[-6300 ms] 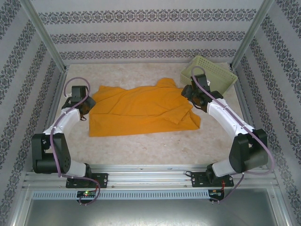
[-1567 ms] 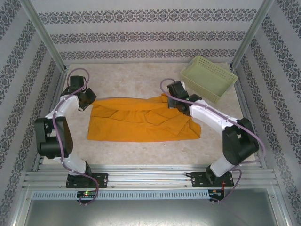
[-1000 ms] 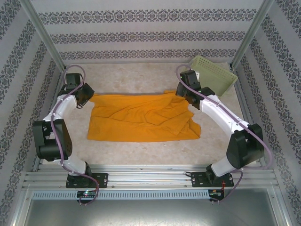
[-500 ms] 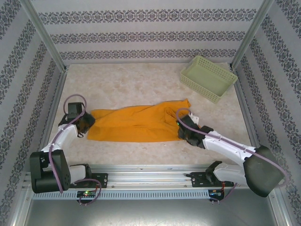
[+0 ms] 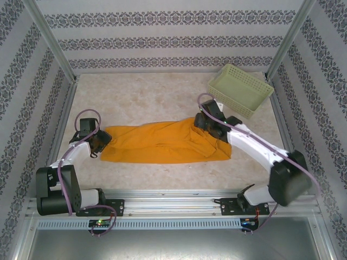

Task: Fold the inside-out t-shirt

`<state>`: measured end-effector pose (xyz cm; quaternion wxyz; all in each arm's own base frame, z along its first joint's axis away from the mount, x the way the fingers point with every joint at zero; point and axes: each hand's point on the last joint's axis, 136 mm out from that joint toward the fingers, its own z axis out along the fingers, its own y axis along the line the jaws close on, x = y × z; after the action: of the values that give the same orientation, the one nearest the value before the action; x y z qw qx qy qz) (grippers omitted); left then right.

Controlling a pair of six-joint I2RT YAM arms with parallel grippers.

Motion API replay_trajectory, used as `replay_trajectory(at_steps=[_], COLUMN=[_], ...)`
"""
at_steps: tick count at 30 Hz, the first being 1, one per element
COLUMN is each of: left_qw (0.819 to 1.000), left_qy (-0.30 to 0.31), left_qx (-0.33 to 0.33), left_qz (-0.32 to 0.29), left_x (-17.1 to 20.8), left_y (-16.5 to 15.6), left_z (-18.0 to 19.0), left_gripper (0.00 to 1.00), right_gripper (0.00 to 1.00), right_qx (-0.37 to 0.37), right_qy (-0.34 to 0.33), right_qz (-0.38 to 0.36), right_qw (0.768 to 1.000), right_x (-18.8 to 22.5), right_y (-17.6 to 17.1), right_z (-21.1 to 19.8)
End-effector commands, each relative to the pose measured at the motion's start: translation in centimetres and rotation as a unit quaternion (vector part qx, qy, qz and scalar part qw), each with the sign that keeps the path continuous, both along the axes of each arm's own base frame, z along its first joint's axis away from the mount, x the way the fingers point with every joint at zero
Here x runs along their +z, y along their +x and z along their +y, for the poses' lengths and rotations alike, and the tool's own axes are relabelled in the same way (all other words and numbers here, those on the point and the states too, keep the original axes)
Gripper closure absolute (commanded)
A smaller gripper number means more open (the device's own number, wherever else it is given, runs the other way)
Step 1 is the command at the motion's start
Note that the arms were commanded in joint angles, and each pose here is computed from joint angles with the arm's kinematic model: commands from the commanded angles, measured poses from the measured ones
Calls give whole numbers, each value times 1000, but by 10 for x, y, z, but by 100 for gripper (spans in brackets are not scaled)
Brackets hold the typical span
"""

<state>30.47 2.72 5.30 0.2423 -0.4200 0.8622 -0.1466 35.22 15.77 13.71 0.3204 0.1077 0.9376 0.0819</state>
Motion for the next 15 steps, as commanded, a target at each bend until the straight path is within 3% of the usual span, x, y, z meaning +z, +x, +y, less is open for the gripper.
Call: replay_trajectory(at_steps=[1, 6, 9, 15], left_qw=[1000, 1000, 1000, 1000], left_qy=[1, -6, -10, -11], left_qx=[0, -4, -6, -9], left_qz=[-14, -12, -11, -11], left_x=[4, 1, 0, 0], left_y=[9, 11, 12, 14], left_z=[4, 2, 1, 1], left_gripper=[71, 78, 83, 91], right_gripper=[28, 26, 34, 39], right_qx=[61, 63, 66, 58], right_qy=[-17, -55, -58, -94], right_qz=[40, 81, 94, 126], right_qw=[997, 993, 992, 986], right_x=[-20, -46, -55, -70], right_y=[9, 25, 26, 26], right_z=[23, 35, 41, 38])
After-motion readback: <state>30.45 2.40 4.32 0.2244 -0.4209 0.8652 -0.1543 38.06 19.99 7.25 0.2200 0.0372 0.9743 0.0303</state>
